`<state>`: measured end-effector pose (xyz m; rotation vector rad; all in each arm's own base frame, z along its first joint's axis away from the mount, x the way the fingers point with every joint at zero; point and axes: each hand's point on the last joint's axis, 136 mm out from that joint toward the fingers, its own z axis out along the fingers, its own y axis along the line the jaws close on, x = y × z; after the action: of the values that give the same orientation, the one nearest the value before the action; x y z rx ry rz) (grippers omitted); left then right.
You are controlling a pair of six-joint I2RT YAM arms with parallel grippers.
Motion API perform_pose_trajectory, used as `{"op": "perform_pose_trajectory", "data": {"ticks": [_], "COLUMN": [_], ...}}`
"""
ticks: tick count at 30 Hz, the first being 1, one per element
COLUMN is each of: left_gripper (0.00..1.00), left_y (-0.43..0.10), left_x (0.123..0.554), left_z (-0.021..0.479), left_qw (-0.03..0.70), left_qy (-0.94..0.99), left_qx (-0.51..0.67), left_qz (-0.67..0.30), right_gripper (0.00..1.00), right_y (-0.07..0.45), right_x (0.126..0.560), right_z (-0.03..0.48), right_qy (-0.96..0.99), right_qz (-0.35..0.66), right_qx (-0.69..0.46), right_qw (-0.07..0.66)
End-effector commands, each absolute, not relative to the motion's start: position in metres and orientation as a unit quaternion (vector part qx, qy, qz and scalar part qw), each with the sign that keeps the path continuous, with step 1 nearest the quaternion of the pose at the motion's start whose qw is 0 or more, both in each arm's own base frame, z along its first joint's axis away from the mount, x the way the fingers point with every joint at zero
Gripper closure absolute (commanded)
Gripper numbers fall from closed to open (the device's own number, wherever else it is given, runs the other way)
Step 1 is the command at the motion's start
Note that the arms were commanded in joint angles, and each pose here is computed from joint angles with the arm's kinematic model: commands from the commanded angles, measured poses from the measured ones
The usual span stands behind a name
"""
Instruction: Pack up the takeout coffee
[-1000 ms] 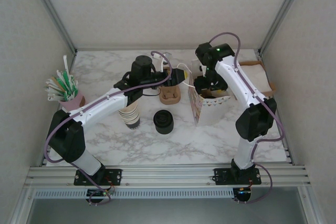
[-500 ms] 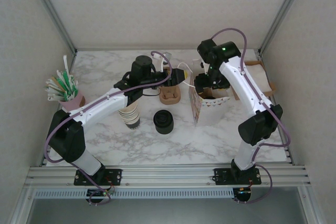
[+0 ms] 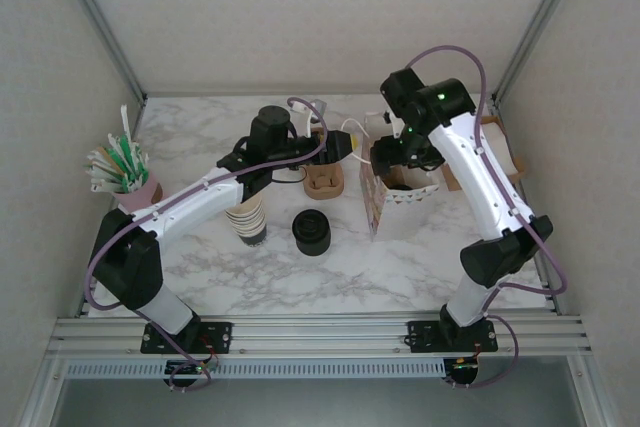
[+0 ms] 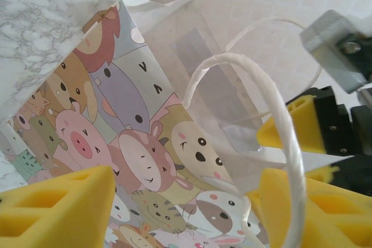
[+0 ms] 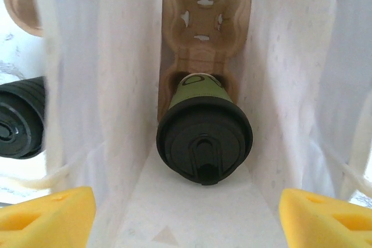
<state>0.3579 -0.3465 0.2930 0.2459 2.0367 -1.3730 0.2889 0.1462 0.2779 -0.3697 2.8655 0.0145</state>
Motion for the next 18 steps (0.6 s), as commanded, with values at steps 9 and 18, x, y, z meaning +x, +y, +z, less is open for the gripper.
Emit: {"op": "perform_pose_trajectory", "data": {"ticks": [9,18], "left_gripper": [0.33,0.32], "left_y": [-0.347,-0.347], "left_x": [0.363,0.361], "left_z": [0.314,0.322], "left_qw": [0.351,0.355], "left_qy": [0.765,0.762], "left_qx": [0.1,0.102], "left_qz": [-0.531,-0.532], "right_gripper": [0.18,0.19], "right_y": [0.138,0.134], "right_x": [0.262,0.244], "right_z": [0.313,0.329], "right_qy": [0.977,0.972], "right_qz": [0.019,0.035], "right_qx": [-0.126,-0.125], "right_qw": [0.17,0.195]}}
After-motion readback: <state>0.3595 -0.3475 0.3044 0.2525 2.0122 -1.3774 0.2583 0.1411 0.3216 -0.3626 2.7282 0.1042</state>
